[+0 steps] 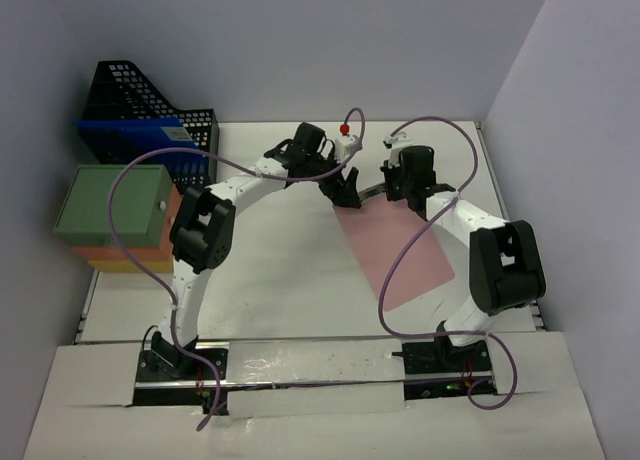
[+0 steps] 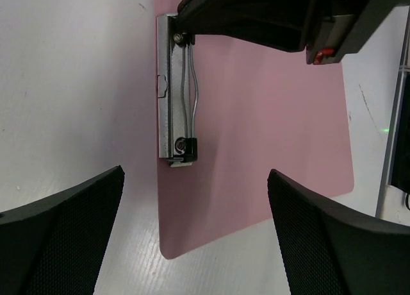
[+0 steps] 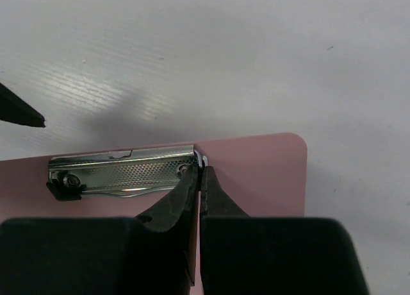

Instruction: Organize the desk

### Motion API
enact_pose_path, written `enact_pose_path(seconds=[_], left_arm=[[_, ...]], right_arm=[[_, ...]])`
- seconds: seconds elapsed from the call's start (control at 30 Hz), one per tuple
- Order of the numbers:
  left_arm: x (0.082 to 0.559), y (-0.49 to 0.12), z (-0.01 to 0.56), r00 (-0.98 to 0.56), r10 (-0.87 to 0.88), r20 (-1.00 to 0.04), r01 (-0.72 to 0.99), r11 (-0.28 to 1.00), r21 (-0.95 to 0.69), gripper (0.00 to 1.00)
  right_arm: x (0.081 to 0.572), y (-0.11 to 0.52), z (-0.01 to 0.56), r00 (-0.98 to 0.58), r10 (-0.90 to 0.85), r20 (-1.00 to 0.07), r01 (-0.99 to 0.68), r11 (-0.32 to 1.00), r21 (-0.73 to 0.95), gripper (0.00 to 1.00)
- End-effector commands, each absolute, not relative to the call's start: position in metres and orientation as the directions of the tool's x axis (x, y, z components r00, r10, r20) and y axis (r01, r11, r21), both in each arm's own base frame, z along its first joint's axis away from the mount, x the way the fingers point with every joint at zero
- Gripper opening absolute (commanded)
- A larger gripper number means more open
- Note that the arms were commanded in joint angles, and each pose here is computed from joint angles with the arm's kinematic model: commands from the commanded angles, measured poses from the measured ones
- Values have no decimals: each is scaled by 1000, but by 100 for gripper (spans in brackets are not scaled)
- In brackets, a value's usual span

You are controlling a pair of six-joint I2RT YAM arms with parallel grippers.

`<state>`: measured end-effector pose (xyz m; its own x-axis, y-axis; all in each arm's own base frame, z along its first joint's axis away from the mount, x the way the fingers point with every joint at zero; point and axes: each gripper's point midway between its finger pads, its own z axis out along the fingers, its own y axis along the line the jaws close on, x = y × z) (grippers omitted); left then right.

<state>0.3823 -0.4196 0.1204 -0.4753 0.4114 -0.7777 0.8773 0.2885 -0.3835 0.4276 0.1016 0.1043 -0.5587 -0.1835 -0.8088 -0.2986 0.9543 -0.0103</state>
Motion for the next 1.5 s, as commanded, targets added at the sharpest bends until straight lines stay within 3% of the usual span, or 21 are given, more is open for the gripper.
enact_pose_path(seconds=[0.0, 0.2, 0.33, 0.43, 0.47, 0.5, 0.57, 0.6, 0.73, 0.83, 0.93, 1.07, 1.17, 1.33, 1.47], left_arm=[[392, -438, 138, -400, 367, -840, 913, 240, -330, 99], [380, -449, 105, -447, 405, -798, 895, 221, -389, 99], [368, -454, 84, -464, 436, -771, 885, 193, -423, 92], [362, -453, 76, -484, 452, -749, 872, 183, -453, 72], [360, -453, 80, -492, 447, -747, 867, 176, -466, 49], [359, -454, 81, -491, 445, -749, 867, 169, -468, 46], [357, -453, 95, -479, 434, -763, 874, 157, -460, 6], [357, -452, 106, -465, 431, -774, 883, 157, -443, 0], [364, -442, 139, -373, 440, -817, 928, 181, -327, 0], [381, -433, 198, -229, 438, -869, 967, 205, -151, 0], [405, -417, 239, -140, 453, -880, 955, 297, 0, 0], [459, -356, 330, -256, 242, -936, 758, 651, -39, 0], [472, -309, 383, -276, 50, -960, 598, 791, -130, 0], [475, -207, 450, -244, -211, -947, 325, 902, -284, 0], [472, -139, 477, -182, -345, -921, 161, 913, -374, 0]], right_arm=[[435, 107, 134, -464, -161, -871, -301, 953, -16, 0], [432, 112, 144, -433, -160, -887, -316, 949, -16, 0], [431, 113, 148, -422, -157, -893, -319, 947, -15, 0], [430, 115, 151, -413, -156, -897, -326, 945, -15, 0], [430, 116, 152, -412, -157, -898, -328, 945, -14, 0], [430, 116, 151, -412, -156, -898, -330, 944, -13, 0], [430, 117, 153, -411, -155, -899, -335, 942, -9, 0], [429, 118, 153, -411, -156, -898, -338, 941, -9, 0], [424, 117, 173, -392, -151, -907, -343, 939, -8, 3], [417, 112, 206, -353, -138, -925, -331, 943, -14, 36], [406, 105, 240, -311, -103, -945, -301, 954, -5, 45], [386, 89, 303, -203, 31, -979, -192, 979, 71, 48], [373, 84, 328, -156, 131, -979, -137, 979, 153, 48], [362, 97, 342, -124, 247, -961, -123, 957, 262, 48], [357, 137, 349, -105, 181, -978, -243, 949, 201, 48]])
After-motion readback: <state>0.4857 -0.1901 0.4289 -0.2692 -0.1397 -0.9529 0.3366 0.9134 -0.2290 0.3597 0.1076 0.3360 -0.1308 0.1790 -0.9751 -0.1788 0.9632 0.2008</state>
